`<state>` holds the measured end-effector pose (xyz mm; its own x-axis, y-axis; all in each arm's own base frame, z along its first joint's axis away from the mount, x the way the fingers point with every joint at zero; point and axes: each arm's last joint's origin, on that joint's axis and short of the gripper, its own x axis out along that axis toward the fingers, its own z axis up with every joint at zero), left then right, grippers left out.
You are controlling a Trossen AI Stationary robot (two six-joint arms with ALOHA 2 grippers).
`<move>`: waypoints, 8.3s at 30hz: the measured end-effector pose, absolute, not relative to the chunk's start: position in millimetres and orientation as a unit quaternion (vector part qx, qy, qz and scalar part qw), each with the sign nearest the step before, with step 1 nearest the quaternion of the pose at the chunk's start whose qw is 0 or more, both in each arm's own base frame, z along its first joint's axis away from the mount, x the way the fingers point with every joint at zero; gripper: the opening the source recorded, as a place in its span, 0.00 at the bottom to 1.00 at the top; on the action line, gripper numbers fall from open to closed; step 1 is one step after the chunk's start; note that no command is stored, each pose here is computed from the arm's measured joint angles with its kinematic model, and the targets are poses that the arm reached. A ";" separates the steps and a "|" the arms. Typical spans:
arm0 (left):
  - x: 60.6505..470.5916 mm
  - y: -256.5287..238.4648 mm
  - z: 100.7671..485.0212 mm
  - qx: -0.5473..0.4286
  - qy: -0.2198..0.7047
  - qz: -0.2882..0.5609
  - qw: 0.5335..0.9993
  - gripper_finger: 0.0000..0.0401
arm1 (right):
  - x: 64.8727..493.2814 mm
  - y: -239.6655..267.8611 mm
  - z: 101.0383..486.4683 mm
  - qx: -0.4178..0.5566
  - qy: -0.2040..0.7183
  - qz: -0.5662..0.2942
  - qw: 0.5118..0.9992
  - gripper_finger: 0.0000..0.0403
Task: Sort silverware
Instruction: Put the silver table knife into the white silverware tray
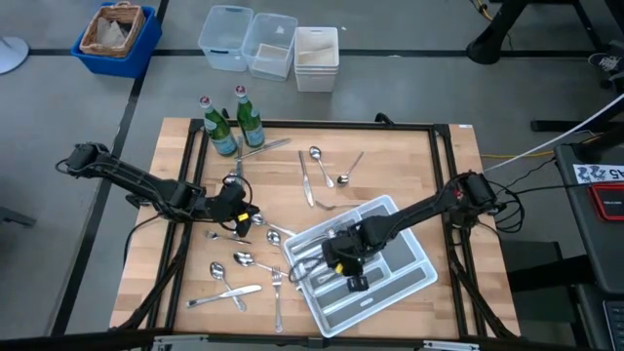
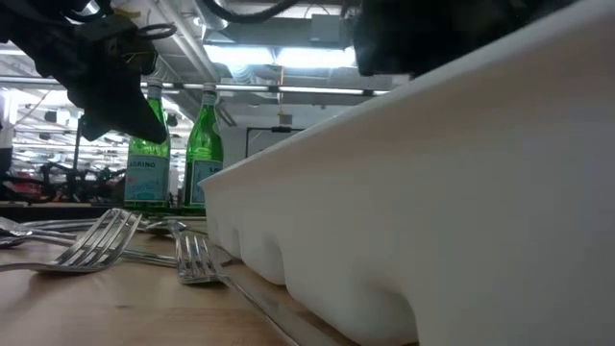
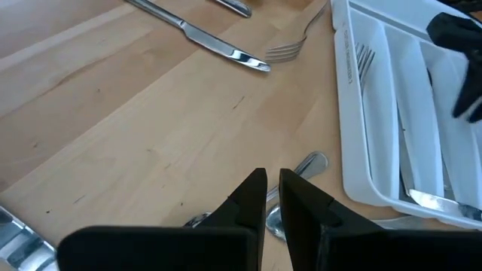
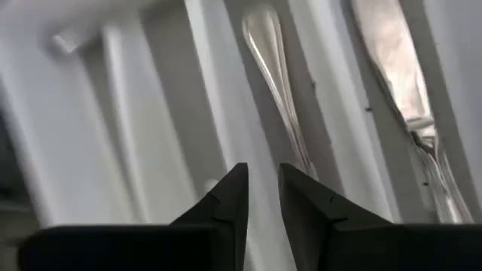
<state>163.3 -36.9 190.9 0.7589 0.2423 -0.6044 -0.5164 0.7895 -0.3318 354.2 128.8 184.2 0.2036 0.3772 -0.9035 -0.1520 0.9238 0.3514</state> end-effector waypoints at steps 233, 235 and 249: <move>160.2 -38.6 193.4 -0.205 0.306 0.146 0.918 0.07 | 429.5 100.7 195.2 0.430 0.464 0.103 0.768 0.00; 160.1 -38.6 193.4 -0.205 0.306 0.146 0.918 0.07 | 427.8 97.7 199.5 0.423 0.467 0.123 0.767 0.00; 160.8 -38.8 194.1 -0.221 0.299 0.149 0.916 0.07 | 413.7 72.4 219.0 0.294 0.470 0.222 0.802 0.00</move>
<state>160.8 -38.8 194.1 0.7766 0.1417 -0.6139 -0.4061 0.8575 -0.3158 413.7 72.4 219.0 0.4594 0.6327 -0.6234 -0.0791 0.7282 0.6807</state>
